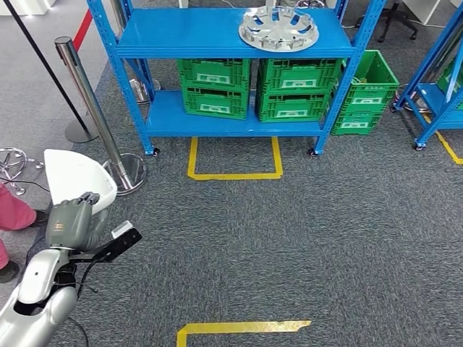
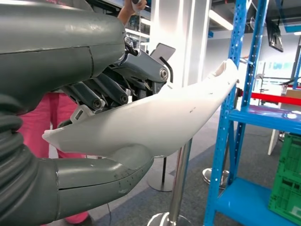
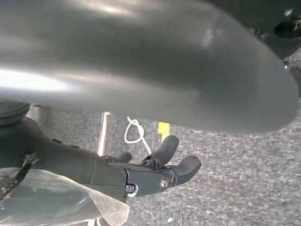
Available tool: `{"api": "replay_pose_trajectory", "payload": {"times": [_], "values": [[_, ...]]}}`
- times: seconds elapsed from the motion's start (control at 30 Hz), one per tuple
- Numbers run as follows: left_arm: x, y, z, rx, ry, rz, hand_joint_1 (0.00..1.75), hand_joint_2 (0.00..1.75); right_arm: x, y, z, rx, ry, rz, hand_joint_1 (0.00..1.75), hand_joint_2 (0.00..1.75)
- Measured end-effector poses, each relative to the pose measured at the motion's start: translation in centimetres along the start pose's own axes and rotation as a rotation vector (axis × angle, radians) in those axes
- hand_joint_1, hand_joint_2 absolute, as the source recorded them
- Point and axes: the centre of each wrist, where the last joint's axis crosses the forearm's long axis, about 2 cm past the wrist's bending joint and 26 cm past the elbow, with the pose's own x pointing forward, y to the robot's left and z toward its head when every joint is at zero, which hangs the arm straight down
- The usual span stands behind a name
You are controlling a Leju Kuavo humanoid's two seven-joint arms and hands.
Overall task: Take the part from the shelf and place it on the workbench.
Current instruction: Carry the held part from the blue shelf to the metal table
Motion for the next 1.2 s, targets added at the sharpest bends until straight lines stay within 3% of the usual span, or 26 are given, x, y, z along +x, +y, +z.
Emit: {"api": "replay_pose_trajectory", "payload": {"times": [0.33,1.2], "values": [[-0.6,0.2,0.9,-0.006,0.025,-0.005,1.75,1.75,-0.3,0.0,0.1,-0.025,-0.074,-0.007,0.0,0.0],[-0.8,0.2,1.5,-0.023,0.037,-0.019,1.75,1.75,0.0,0.2,0.0,-0.023,-0.069,-0.031,0.0,0.0]]}}
